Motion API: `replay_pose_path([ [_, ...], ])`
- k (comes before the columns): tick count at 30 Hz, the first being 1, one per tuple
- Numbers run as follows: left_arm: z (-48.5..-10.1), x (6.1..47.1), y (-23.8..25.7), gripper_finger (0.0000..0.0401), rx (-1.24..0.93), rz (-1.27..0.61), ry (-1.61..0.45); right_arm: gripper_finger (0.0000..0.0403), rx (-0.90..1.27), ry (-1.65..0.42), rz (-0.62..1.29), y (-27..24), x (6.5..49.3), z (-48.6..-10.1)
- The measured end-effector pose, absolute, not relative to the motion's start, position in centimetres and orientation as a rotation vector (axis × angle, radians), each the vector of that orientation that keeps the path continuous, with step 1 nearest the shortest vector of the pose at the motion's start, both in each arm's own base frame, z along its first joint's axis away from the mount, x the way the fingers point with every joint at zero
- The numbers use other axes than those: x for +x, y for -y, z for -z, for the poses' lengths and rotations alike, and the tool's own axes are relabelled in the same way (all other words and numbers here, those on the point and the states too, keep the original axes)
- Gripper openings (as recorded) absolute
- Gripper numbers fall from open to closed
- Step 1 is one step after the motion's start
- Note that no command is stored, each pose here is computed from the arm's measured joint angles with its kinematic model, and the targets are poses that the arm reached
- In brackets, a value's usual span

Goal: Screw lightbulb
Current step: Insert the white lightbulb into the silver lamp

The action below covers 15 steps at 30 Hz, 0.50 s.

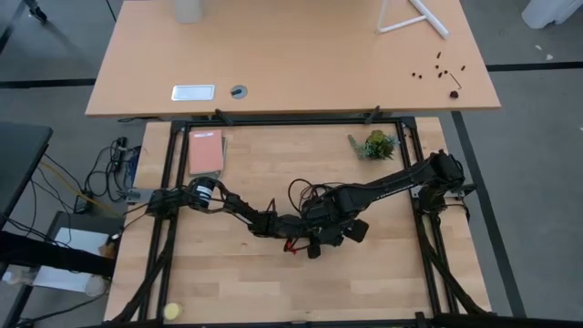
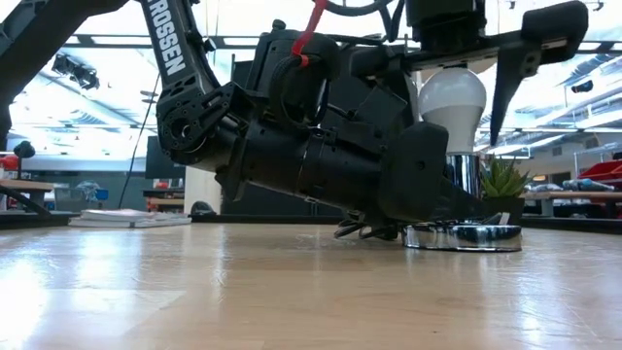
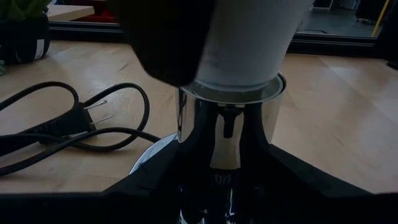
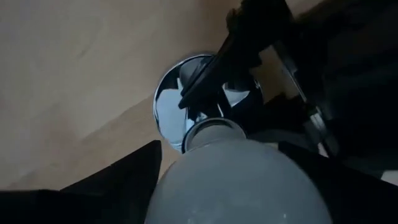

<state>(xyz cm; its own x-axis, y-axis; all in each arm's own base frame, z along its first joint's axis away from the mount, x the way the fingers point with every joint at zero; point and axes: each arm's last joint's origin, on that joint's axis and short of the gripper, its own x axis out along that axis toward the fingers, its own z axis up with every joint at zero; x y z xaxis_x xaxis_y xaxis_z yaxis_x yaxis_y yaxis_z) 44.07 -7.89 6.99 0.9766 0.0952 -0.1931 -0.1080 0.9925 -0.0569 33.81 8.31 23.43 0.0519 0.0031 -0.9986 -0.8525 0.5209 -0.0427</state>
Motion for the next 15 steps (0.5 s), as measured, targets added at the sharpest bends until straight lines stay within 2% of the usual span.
replay_pose_path([
  [8, -6.97, 44.07, 7.91, 0.0195, -0.064, -0.102, -0.192, 0.0254, -0.858, -1.344, -0.808, -8.26, 33.95, -23.43],
  [15, -6.97, 44.07, 7.91, 0.0195, -0.063, -0.102, -0.192, 0.0254, -0.745, -1.382, -0.700, -8.12, 34.00, -23.44],
])
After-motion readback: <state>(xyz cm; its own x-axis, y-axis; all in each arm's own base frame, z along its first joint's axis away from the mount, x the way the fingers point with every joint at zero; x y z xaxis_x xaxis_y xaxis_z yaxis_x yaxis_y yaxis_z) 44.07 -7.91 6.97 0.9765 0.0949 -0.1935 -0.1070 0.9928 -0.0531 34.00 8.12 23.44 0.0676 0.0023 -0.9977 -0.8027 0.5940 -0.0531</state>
